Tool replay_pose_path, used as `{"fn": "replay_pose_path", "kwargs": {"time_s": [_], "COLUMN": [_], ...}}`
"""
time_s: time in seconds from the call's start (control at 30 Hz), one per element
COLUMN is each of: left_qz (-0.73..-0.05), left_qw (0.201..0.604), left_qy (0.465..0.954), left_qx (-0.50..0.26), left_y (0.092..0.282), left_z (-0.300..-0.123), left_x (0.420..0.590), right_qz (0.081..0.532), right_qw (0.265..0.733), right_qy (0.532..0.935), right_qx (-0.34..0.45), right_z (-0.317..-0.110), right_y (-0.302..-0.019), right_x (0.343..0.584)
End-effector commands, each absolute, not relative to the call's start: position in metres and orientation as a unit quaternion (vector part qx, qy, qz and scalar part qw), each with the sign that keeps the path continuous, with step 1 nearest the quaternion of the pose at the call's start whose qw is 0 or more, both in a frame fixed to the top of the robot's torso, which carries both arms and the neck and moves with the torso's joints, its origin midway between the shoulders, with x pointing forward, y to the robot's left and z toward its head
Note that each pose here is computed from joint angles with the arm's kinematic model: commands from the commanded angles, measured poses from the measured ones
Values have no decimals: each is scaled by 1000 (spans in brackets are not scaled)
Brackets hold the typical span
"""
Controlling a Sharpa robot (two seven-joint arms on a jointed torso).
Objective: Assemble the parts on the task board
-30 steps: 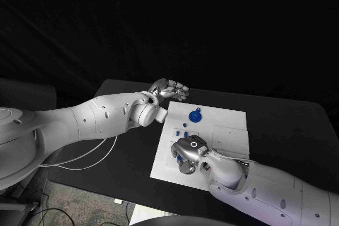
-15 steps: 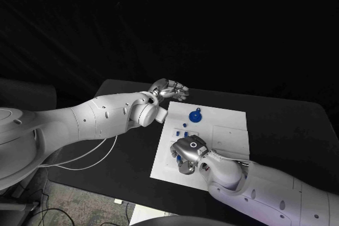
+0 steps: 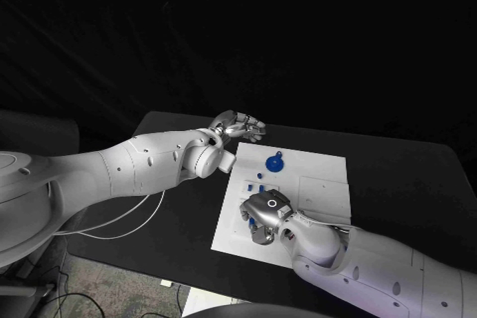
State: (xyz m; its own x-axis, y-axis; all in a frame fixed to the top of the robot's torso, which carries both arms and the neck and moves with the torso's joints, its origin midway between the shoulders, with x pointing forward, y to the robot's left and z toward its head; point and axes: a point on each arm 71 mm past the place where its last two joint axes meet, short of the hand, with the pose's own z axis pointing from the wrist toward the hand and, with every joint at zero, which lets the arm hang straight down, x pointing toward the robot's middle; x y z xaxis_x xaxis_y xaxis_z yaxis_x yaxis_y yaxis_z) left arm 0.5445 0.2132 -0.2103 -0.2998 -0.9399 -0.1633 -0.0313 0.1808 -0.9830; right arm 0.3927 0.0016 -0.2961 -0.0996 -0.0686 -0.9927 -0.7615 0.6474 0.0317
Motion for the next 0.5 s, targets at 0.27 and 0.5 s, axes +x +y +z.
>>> {"fn": "replay_pose_path", "kwargs": {"time_s": [0.27,0.5], "left_qz": [-515,-516], "left_qw": [443,442], "left_qy": [627,627], "left_qx": [-382,-381], "left_y": [210,210], "left_z": [-209,-209], "left_x": [544,545], "right_qz": [284,283], "right_qw": [592,590], "right_qy": [686,689], "right_qx": [-311,-312], "right_z": [-301,-303], "right_y": [2,2], "right_x": [392,392]}}
